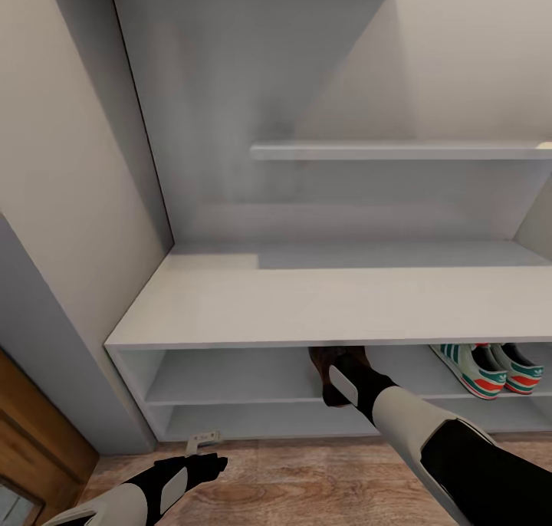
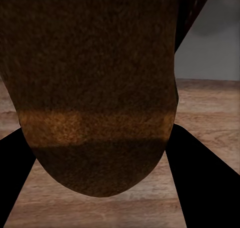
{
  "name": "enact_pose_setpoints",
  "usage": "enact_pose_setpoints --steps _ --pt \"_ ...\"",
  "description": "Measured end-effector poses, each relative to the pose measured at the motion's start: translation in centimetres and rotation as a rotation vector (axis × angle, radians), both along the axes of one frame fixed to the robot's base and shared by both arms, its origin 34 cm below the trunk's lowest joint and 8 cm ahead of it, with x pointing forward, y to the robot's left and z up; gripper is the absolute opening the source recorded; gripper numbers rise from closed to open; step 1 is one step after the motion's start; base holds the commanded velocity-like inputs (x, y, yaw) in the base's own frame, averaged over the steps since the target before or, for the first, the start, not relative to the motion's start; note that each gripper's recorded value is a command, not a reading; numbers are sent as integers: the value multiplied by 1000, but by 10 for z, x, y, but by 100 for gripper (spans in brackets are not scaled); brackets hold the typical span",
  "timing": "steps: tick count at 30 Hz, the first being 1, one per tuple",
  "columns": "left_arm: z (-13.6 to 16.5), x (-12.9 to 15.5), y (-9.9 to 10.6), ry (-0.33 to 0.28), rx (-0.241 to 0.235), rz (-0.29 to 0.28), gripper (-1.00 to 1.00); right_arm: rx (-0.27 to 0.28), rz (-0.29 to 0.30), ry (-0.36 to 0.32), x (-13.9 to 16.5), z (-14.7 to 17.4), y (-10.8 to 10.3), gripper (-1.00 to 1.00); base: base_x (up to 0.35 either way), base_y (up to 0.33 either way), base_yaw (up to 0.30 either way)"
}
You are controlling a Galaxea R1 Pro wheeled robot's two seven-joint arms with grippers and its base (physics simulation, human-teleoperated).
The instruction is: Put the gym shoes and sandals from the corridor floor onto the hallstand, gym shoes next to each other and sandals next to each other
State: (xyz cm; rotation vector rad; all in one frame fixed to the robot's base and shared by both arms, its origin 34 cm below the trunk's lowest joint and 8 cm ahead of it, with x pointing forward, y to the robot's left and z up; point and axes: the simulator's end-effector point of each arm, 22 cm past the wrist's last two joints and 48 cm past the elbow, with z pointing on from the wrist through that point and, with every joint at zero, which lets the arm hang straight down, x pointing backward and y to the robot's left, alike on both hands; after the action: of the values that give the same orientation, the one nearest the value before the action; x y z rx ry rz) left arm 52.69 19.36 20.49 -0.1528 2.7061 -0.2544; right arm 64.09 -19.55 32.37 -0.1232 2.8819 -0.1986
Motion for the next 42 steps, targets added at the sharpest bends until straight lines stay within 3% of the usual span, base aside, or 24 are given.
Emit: enact_pose_setpoints --steps 42 --pt "0 0 0 0 0 0 100 -1 -24 24 -8 -6 -6 -100 14 0 0"
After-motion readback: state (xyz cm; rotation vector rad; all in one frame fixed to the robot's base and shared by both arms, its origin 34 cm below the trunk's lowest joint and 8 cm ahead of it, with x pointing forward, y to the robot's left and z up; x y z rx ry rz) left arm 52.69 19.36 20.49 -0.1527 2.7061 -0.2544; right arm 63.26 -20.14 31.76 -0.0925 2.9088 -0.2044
